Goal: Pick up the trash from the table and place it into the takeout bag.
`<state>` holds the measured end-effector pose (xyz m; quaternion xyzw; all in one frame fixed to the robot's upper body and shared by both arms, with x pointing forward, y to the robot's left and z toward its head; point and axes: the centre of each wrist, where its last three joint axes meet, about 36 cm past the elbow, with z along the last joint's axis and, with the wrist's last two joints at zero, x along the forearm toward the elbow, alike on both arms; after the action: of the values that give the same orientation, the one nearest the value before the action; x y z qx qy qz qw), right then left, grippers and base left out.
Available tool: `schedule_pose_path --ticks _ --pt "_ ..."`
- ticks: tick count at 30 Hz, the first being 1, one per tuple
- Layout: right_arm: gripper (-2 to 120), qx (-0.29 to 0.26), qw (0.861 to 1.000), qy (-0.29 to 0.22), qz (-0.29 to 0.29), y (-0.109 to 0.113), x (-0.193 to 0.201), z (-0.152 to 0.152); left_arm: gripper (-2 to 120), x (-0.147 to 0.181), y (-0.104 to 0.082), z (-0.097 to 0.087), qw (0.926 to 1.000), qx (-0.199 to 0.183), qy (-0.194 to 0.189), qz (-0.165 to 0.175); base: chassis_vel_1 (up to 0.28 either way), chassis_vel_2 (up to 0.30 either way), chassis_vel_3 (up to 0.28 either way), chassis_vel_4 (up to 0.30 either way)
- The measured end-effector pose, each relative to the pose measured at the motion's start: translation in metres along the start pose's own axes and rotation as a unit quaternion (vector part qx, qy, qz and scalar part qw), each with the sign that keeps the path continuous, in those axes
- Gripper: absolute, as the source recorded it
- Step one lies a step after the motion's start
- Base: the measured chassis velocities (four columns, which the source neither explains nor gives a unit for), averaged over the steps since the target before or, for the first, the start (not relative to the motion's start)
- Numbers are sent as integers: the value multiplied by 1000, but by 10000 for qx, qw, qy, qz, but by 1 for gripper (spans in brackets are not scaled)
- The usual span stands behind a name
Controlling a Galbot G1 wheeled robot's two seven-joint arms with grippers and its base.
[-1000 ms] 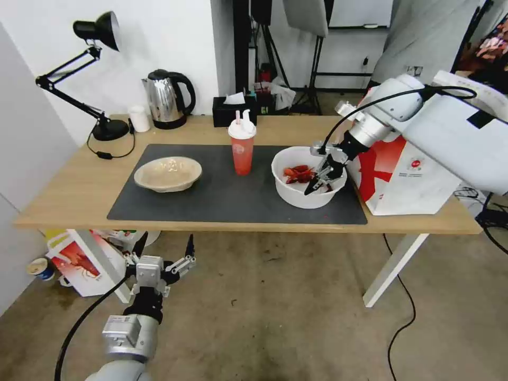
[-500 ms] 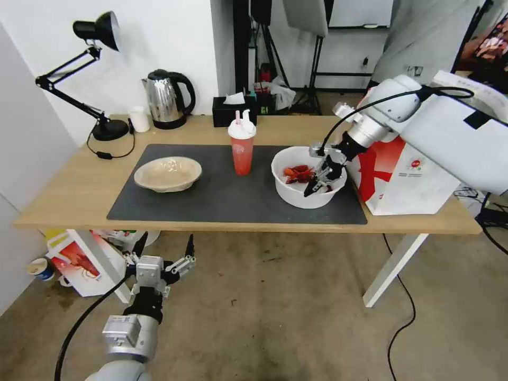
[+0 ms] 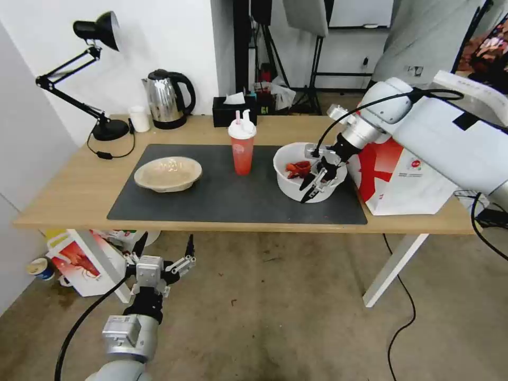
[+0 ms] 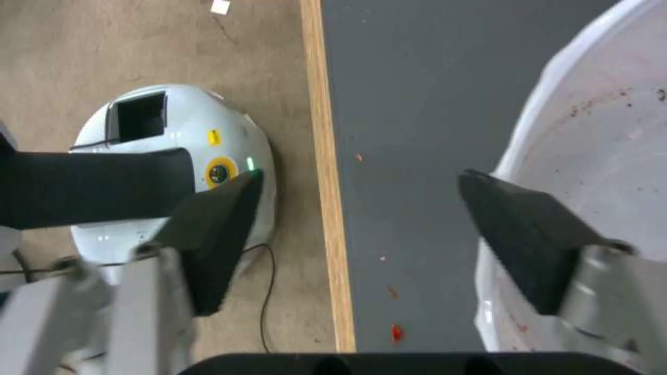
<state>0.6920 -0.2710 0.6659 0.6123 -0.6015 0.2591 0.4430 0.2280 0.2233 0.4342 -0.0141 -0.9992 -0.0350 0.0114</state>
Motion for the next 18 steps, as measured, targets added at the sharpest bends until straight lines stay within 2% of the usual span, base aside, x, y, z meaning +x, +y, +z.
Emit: schedule_pose_path --ticks 2,5,7,18 --pt "86 -2 10000 0 4 0 0 1 100 0 0 0 10000 0 0 0 0 0 0 0" --pt "91 -4 10000 0 2 0 0 1 100 0 0 0 10000 0 0 0 0 0 0 0" --pt "99 -17 10000 4 -3 -1 -2 3 100 0 0 0 10000 0 0 0 0 0 0 0" --pt "100 72 9999 -142 8 1 7 -7 100 0 0 0 10000 0 0 0 0 0 0 0"
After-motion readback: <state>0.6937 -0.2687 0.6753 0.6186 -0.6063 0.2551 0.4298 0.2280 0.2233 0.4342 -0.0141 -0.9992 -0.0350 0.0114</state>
